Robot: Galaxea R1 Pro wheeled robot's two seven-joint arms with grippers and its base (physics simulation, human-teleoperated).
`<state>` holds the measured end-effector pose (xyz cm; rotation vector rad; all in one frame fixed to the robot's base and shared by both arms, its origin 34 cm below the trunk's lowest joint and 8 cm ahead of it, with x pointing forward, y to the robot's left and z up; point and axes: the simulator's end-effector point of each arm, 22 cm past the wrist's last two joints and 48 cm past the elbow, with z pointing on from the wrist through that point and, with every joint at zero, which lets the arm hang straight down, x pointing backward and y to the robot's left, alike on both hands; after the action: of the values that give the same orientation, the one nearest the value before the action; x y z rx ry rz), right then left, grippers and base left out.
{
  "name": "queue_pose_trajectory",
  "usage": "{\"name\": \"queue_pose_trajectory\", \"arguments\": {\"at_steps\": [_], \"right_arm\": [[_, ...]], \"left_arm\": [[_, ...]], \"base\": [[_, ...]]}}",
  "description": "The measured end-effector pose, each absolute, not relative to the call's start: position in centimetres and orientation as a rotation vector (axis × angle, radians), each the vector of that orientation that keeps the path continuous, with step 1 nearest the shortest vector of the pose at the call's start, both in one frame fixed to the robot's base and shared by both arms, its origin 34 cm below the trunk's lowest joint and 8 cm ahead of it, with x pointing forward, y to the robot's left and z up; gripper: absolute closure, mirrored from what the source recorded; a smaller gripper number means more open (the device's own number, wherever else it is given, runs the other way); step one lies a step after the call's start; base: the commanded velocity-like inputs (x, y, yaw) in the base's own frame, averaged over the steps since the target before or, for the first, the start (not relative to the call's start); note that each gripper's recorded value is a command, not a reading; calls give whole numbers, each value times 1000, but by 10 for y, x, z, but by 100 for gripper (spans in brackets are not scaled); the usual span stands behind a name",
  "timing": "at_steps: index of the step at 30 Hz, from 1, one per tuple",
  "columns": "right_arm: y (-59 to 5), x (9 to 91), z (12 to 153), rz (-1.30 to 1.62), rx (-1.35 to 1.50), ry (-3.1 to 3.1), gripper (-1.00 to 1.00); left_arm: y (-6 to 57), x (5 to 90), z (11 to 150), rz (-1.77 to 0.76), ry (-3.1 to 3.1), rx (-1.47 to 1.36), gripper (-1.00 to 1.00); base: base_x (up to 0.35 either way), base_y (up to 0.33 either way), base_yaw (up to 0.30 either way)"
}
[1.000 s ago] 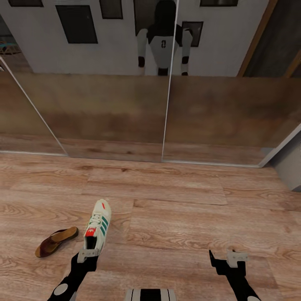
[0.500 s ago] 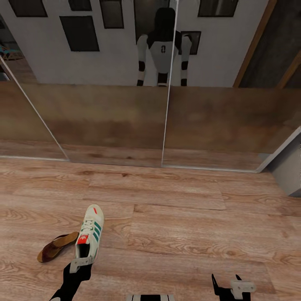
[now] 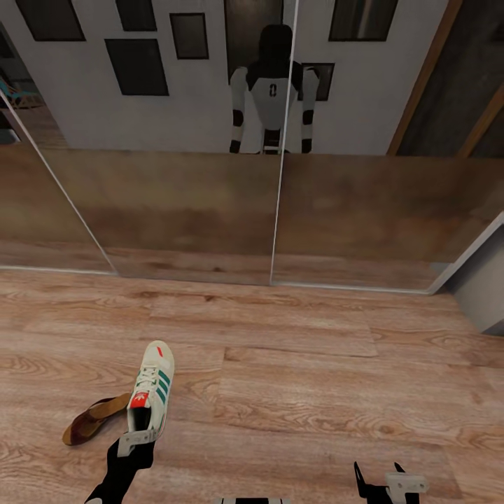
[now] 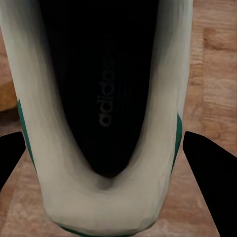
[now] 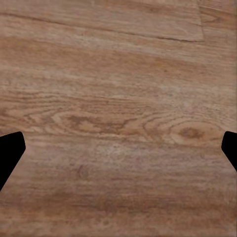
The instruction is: Pick up the two gym shoes and the two sandals from the corridor floor and place them onto the hallstand (shoe rack) in the corridor, making sure they are on the rack and not on the floor. Arrange them so the two gym shoes are next to each other and the two sandals are next to each other.
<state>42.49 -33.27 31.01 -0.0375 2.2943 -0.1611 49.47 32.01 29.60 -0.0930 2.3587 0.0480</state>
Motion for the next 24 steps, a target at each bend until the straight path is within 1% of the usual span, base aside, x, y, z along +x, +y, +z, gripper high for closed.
{"name": "queue_pose_trajectory", "arguments": {"at_steps": [19,24], "right_arm": [[-332,405,300,-163,-22,2340,-100],[-332,405,300,-164,-20,2339,-100]], "left_arm": [[322,501,304,51,2338,-101,100],[323,502,305,53,2335,-103,100]], "base": [[0,0,1],[0,0,126]]}}
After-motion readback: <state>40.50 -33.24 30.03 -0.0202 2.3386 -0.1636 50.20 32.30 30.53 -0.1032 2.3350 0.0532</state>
